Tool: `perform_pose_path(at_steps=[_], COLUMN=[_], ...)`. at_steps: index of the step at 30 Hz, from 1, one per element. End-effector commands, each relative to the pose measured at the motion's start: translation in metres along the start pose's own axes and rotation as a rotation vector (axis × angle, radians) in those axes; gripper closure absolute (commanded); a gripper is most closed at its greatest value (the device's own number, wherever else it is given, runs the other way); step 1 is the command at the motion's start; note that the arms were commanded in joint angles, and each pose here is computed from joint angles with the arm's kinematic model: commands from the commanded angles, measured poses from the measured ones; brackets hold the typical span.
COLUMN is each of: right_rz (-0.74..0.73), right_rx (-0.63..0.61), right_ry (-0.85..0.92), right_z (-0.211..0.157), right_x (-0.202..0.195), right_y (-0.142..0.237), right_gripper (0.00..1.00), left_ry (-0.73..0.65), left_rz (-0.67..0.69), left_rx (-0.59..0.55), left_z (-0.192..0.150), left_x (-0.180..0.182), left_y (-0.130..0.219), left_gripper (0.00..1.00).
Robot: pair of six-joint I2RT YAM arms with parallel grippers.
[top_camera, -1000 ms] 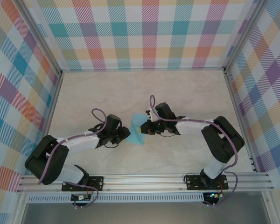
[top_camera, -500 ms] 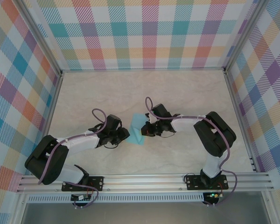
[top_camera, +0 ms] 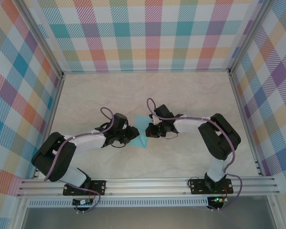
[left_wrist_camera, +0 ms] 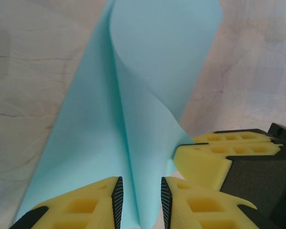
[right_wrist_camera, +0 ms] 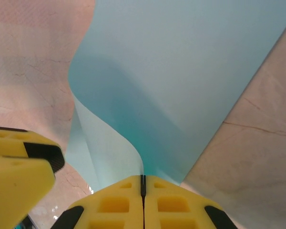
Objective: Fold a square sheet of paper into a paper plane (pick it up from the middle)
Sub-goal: Fold the triangle a second time at the center of the table.
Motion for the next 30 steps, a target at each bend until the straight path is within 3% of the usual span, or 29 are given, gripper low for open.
perform_pose_path(at_steps=[1,30], right_rz=[-0.030,-0.051], right_rx=[-0.007,0.016], right_ry=[0.017,0.006], right_z=[0.004,0.007], right_x=[-0.001,-0.005], right_y=[-0.001,-0.011], right_gripper=[0.94,0.92], left_ry=[-0.050,-0.059], left_rz=[-0.065,-0.084], left_rx=[0.002,0.010], left_z=[0.004,0.009], left_x=[-0.022,-0.031], left_y=[-0.003,-0.022], left_gripper=[0.70,0.80])
Point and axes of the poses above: each hand's point on the last joint's axis, 136 mm out from that joint toward the fingers, its own y axis back along the fingers, its own x axis along the line the jaws close on, z = x × y, the point moved 3 cm from there along y, back along the fingers, and after that the axes turned 10 degrees about -y, right-handed, at the moved point
